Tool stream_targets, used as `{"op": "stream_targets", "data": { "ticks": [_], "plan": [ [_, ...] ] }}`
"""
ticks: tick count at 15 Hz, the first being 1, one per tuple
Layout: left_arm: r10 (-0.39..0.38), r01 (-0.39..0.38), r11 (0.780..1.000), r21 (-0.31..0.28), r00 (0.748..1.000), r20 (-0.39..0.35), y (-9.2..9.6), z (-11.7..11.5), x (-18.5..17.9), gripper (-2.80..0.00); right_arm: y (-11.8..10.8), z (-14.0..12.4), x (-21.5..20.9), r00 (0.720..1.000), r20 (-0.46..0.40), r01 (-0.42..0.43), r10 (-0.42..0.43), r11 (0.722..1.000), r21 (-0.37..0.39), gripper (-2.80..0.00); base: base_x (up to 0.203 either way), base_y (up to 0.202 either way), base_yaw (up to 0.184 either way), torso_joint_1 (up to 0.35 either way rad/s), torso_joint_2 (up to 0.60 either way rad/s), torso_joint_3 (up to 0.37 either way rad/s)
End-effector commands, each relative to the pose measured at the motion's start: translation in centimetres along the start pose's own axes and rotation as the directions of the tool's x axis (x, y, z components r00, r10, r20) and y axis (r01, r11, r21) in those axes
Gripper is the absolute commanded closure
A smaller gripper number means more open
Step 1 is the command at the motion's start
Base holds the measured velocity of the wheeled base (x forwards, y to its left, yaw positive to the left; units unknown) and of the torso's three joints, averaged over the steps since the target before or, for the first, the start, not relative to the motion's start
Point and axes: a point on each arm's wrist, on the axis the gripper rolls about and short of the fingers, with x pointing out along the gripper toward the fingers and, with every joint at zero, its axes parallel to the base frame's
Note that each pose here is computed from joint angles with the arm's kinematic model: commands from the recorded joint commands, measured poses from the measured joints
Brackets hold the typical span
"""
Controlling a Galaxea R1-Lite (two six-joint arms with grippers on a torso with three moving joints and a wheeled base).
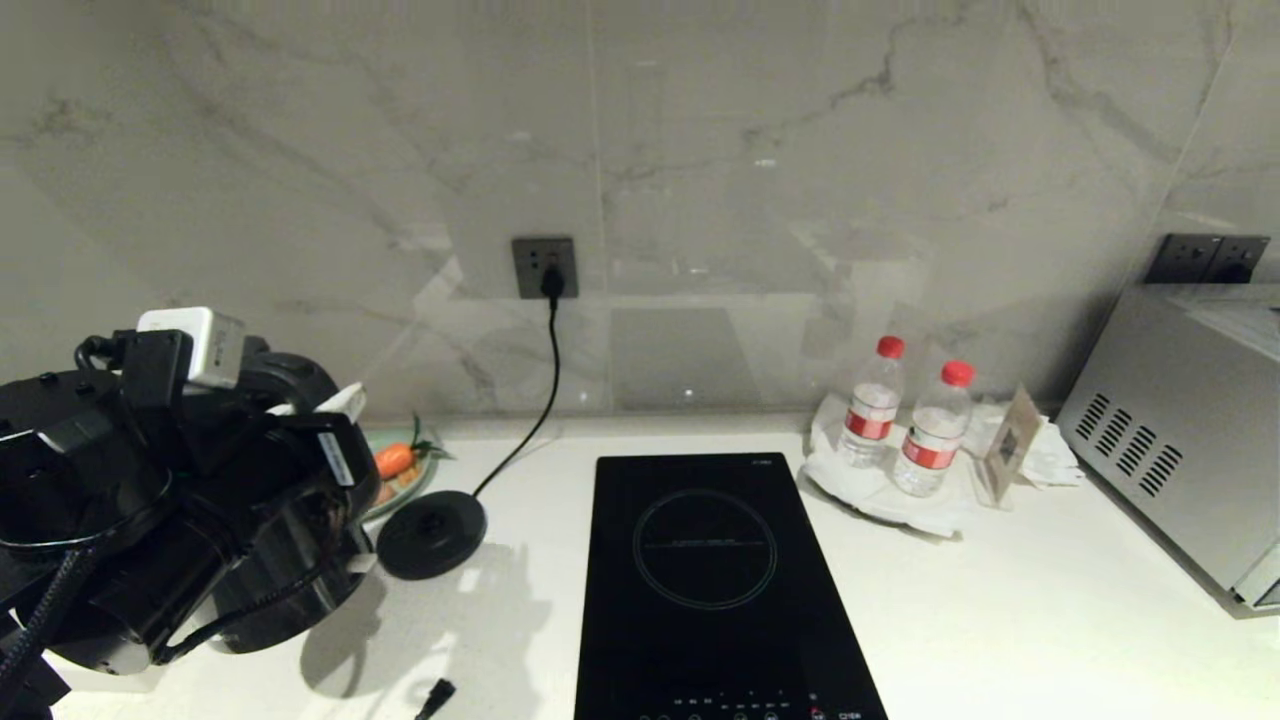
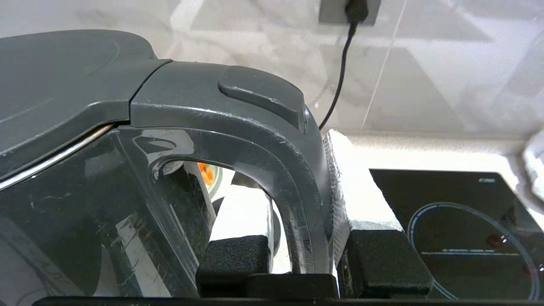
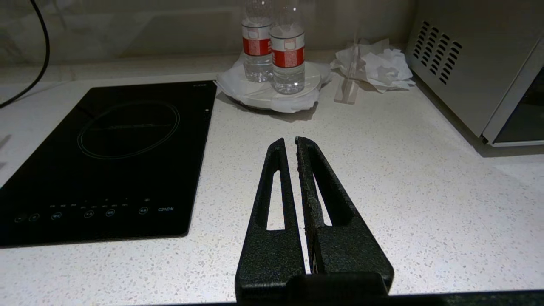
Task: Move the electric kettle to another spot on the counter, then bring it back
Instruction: Place it by the sink
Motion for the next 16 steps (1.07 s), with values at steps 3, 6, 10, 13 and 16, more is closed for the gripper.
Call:
{"op": "stream_targets", "data": {
  "ticks": [3,6,10,13,16],
  "plan": [
    [0.003,-0.003,1.0,-0.012,1.0,-0.031,0.2,-0.9,-0.6,0.0,0.0,0.0,0.0,1.0,0.0,-0.002,0.002,1.0,0.0,0.0,0.0,0.0,0.0,0.003,0.0,0.148],
    [0.005,-0.006,1.0,-0.019,0.998,-0.064,0.8,-2.0,-2.1,0.0,0.0,0.0,0.0,1.0,0.0,-0.002,0.002,1.0,0.0,0.0,0.0,0.0,0.0,0.004,0.0,0.028],
    [0.015,-0.018,0.999,-0.04,0.996,-0.09,1.4,-2.8,-3.3,0.0,0.0,0.0,0.0,1.0,0.0,0.0,0.0,1.0,0.0,0.0,0.0,0.0,0.0,0.0,0.0,0.0],
    [0.022,-0.028,0.998,-0.05,0.992,-0.12,1.6,-3.6,-3.7,0.0,0.0,0.0,0.0,1.0,0.0,0.0,0.0,1.0,0.0,0.0,0.0,0.0,0.0,0.0,0.0,0.0],
    [0.05,-0.057,0.996,-0.063,0.991,-0.12,1.6,-3.7,-3.8,0.0,0.0,0.0,0.0,1.0,0.0,0.0,0.0,1.0,0.0,0.0,0.0,0.0,0.0,0.0,0.0,0.0]
  ]
}}
